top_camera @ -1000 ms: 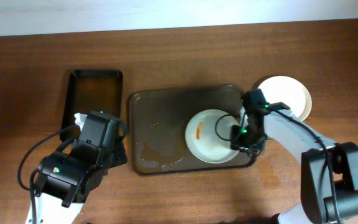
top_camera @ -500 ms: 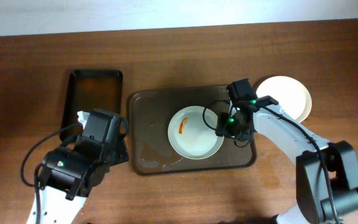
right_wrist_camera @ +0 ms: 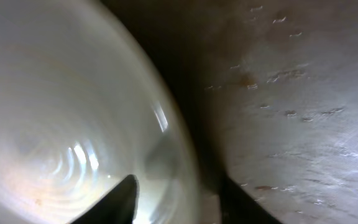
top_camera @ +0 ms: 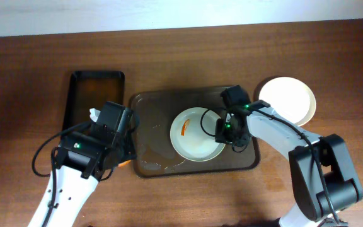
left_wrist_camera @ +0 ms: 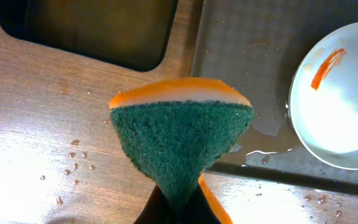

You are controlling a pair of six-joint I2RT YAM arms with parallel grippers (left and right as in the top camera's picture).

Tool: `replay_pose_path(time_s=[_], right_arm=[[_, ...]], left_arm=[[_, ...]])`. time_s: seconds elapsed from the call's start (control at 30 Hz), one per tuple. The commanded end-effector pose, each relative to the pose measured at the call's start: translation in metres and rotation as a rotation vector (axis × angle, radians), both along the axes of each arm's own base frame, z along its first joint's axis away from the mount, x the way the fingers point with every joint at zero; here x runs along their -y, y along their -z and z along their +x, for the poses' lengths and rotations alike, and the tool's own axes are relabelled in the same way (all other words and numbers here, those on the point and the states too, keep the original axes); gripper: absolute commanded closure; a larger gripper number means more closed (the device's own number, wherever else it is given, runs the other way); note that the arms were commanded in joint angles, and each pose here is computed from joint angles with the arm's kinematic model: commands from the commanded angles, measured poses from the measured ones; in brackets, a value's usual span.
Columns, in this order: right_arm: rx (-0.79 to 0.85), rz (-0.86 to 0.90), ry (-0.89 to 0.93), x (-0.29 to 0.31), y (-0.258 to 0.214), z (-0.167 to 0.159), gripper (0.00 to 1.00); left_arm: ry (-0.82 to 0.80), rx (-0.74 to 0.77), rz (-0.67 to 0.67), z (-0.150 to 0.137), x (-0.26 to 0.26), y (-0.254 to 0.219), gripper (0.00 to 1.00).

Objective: Clean dirty plates on tray and stack at the side
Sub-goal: 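Reach the right gripper to the remaining plate and drag it toward the sponge, then scrub the last plate with the sponge in the left gripper while right holds it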

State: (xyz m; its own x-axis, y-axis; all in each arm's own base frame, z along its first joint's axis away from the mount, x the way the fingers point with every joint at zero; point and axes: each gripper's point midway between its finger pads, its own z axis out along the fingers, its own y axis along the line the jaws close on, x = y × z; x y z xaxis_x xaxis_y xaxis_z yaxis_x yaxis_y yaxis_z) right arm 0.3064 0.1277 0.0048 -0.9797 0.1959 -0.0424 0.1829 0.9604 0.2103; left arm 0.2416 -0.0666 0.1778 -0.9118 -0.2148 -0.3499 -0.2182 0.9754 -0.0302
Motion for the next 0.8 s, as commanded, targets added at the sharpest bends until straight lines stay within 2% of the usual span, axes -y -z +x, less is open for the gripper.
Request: replay_pose_path(time_s=[0.0, 0.07, 0.1, 0.13, 0.27, 0.4, 0.47, 0.7, 0.77], right_arm=[[-0.026, -0.053, 0.010, 0.011, 0.015, -0.002, 0.76], [-0.040, -0.054, -0.002, 0.011, 0.019, -0.005, 0.83], [-0.041, -0.057, -0.026, 0.011, 0.021, -0.005, 0.93], [-0.040, -0.059, -0.045, 0.011, 0.022, -0.005, 0.96], [-0.027, 0.046, -0.203, -0.008, 0.018, -0.009, 0.96], [-0.022, 0.084, -0.231, -0.022, 0.017, -0.011, 0.96], [-0.002, 0.088, -0.273, -0.035, 0.017, -0.013, 0.96], [0.022, 0.098, -0.310, -0.055, 0.017, -0.016, 0.96], [0.026, 0.098, -0.310, -0.056, 0.017, -0.015, 0.96]], left_arm=[[-0.009, 0.003, -0.013, 0.002, 0.002, 0.000, 1.00], [-0.005, -0.001, -0.023, 0.001, 0.004, 0.001, 1.00], [0.000, -0.001, -0.040, 0.002, 0.007, 0.001, 1.00], [0.004, 0.001, -0.053, 0.003, 0.009, 0.001, 1.00], [0.022, 0.000, -0.104, 0.010, 0.022, 0.005, 1.00], [0.068, -0.091, -0.219, 0.021, 0.054, 0.039, 1.00], [0.216, -0.147, -0.303, 0.023, 0.083, 0.059, 1.00], [0.321, -0.232, -0.279, 0.045, 0.109, 0.124, 1.00], [0.357, -0.277, -0.342, 0.046, 0.124, 0.143, 1.00]])
